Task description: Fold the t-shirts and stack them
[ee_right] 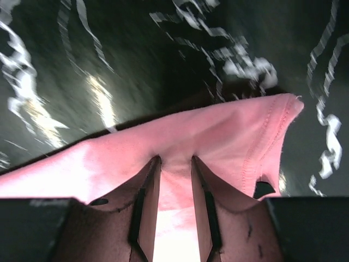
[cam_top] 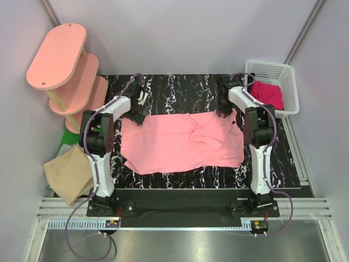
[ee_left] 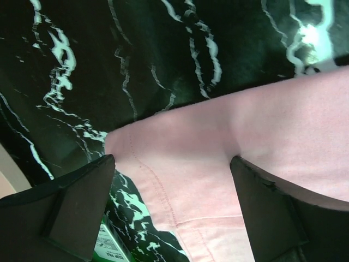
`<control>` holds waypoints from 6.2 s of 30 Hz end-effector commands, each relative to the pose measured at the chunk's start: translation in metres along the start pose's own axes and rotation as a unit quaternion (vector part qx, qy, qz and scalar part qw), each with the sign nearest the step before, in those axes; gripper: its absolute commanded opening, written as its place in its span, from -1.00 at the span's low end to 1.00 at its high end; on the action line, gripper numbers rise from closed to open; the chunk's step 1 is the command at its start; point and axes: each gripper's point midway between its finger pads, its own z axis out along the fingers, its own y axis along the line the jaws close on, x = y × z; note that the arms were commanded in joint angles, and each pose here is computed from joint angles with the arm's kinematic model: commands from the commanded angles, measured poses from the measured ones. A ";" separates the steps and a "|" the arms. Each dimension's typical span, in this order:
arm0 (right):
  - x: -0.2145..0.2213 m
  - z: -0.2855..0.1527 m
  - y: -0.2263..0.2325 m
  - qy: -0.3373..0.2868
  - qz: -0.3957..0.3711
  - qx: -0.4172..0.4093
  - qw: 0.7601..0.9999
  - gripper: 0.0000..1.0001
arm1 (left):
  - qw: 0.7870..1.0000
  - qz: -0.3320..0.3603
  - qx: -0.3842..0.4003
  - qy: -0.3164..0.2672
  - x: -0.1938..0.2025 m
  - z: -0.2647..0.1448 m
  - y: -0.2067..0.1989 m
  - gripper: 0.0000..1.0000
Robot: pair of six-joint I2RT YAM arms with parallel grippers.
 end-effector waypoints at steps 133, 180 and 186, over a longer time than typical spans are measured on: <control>0.196 -0.065 -0.048 0.028 0.121 0.013 0.992 -0.84 | 0.997 0.026 0.033 0.071 0.165 -0.086 -0.007 -1.00; 0.193 -0.208 -0.035 -0.010 0.137 -0.135 0.981 -1.00 | 0.999 0.042 -0.001 0.031 0.140 -0.129 0.018 -0.92; 0.153 -0.201 -0.020 -0.030 0.119 -0.114 0.986 -1.00 | 0.997 0.054 -0.004 0.049 0.112 -0.108 0.026 -0.95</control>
